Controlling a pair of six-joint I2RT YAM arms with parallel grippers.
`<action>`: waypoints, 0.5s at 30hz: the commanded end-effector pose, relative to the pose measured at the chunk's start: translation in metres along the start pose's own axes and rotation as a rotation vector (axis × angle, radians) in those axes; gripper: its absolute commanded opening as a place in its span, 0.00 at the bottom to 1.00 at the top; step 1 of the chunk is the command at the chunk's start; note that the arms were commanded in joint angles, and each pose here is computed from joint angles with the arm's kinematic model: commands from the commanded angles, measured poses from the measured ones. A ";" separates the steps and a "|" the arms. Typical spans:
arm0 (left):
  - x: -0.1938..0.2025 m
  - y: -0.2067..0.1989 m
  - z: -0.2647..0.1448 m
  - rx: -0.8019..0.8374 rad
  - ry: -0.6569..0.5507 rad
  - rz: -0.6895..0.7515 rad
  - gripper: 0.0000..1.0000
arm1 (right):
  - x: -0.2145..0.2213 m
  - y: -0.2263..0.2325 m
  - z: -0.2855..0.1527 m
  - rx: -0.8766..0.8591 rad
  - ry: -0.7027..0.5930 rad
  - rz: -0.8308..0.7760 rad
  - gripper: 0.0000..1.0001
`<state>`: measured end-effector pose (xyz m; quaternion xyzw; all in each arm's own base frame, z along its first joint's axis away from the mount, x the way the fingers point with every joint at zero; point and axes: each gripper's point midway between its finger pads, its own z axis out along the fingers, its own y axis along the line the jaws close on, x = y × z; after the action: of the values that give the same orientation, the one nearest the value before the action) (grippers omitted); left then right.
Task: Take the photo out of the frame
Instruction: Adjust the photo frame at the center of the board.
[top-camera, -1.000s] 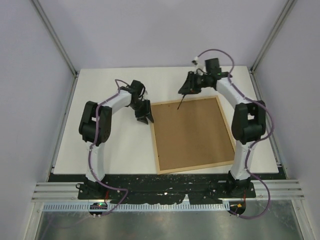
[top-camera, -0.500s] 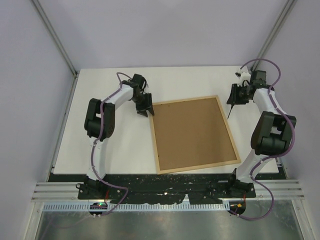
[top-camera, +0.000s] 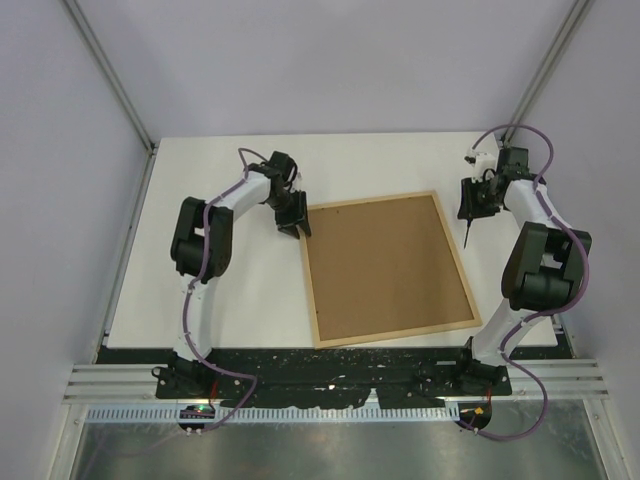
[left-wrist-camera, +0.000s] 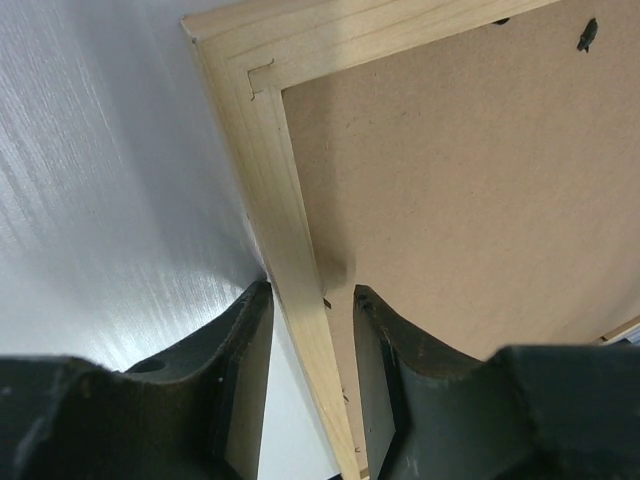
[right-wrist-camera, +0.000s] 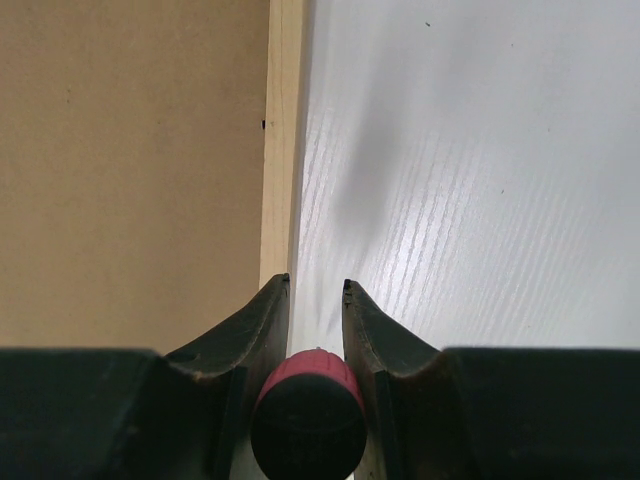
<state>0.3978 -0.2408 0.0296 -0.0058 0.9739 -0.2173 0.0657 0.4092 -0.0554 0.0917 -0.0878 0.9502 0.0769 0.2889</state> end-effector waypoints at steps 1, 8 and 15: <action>0.007 0.001 -0.002 -0.025 0.009 0.020 0.39 | -0.003 -0.006 -0.006 0.029 -0.020 -0.034 0.08; 0.005 0.002 -0.003 -0.048 0.000 0.026 0.33 | -0.001 -0.008 -0.005 0.040 -0.014 -0.048 0.08; 0.001 0.004 -0.003 -0.087 -0.012 0.040 0.30 | 0.005 -0.005 -0.008 0.032 -0.013 -0.056 0.08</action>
<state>0.3960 -0.2387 0.0265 -0.0029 0.9779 -0.1973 0.0685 0.4001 -0.0577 0.0794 -0.0985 0.9543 0.0688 0.2735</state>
